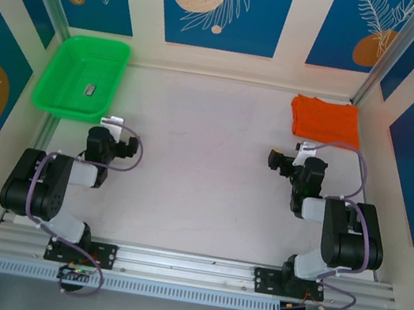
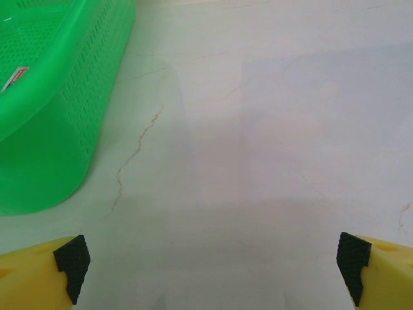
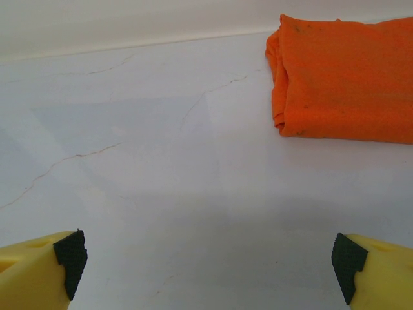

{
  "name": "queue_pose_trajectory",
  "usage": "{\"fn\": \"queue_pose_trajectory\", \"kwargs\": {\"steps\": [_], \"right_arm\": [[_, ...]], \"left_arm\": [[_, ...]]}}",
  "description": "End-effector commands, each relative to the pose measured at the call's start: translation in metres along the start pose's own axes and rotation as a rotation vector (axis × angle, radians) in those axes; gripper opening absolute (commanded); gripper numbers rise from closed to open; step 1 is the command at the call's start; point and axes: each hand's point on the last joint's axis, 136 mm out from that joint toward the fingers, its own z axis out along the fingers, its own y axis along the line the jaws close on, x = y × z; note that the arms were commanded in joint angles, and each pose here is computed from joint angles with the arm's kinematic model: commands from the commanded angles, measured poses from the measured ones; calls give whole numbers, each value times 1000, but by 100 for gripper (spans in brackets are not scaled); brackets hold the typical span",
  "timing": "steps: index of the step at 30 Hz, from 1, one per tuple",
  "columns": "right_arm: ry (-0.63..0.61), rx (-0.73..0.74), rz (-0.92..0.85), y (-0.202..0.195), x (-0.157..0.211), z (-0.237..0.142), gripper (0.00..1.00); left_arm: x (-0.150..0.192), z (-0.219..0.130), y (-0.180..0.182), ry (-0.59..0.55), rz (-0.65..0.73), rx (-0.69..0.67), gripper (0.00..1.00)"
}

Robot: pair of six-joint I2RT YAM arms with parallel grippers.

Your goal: Fold and stack the t-shirts

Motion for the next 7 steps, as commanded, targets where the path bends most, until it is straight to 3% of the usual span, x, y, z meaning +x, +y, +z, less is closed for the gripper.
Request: {"fn": "queue_pose_trajectory", "kwargs": {"steps": [1,7], "right_arm": [[4,1,-9,-2,1,1,99],[-2,4,-13,-2,1,0,99]], "left_arm": [[-12,1,-6,-43,13,23,100],[-12,1,-5,-43,12,21,100]]}}
